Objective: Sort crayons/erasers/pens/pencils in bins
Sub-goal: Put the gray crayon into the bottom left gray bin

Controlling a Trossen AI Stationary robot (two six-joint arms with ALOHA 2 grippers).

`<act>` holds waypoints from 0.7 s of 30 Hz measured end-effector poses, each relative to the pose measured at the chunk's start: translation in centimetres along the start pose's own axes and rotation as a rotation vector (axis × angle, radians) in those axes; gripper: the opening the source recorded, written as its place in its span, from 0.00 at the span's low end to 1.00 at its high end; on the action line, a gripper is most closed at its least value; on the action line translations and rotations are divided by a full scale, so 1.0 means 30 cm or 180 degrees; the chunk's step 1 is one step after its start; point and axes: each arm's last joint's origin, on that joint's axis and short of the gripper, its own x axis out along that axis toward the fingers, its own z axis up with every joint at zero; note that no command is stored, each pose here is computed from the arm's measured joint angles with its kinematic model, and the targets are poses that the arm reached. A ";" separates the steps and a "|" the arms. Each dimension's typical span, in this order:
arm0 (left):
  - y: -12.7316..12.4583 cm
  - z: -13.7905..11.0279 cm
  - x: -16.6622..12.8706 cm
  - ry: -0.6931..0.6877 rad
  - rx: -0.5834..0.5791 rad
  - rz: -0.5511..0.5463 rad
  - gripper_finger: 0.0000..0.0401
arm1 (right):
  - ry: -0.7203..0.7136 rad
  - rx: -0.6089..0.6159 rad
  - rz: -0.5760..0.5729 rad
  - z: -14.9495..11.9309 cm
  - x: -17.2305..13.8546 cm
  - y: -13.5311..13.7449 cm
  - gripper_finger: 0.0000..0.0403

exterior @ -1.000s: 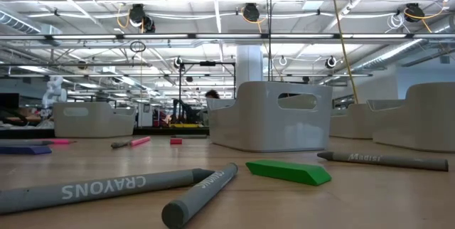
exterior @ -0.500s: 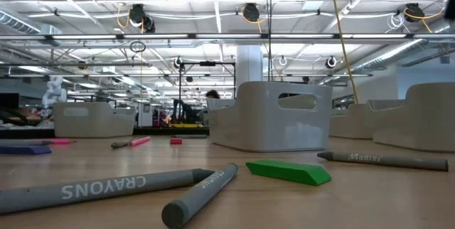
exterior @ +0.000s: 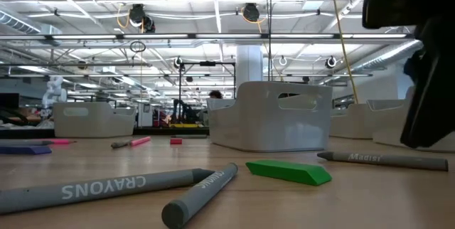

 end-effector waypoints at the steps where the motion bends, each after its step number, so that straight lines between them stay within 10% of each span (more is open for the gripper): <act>1: 0.000 0.000 0.000 0.0000 0.0000 0.0000 0.56 | -0.0019 -0.0046 0.0042 0.000 0.002 0.002 0.34; 21: 0.004 0.003 0.000 -0.0075 0.0046 0.0125 0.56 | 0.0084 -0.0343 -0.0279 -0.022 0.072 0.026 0.22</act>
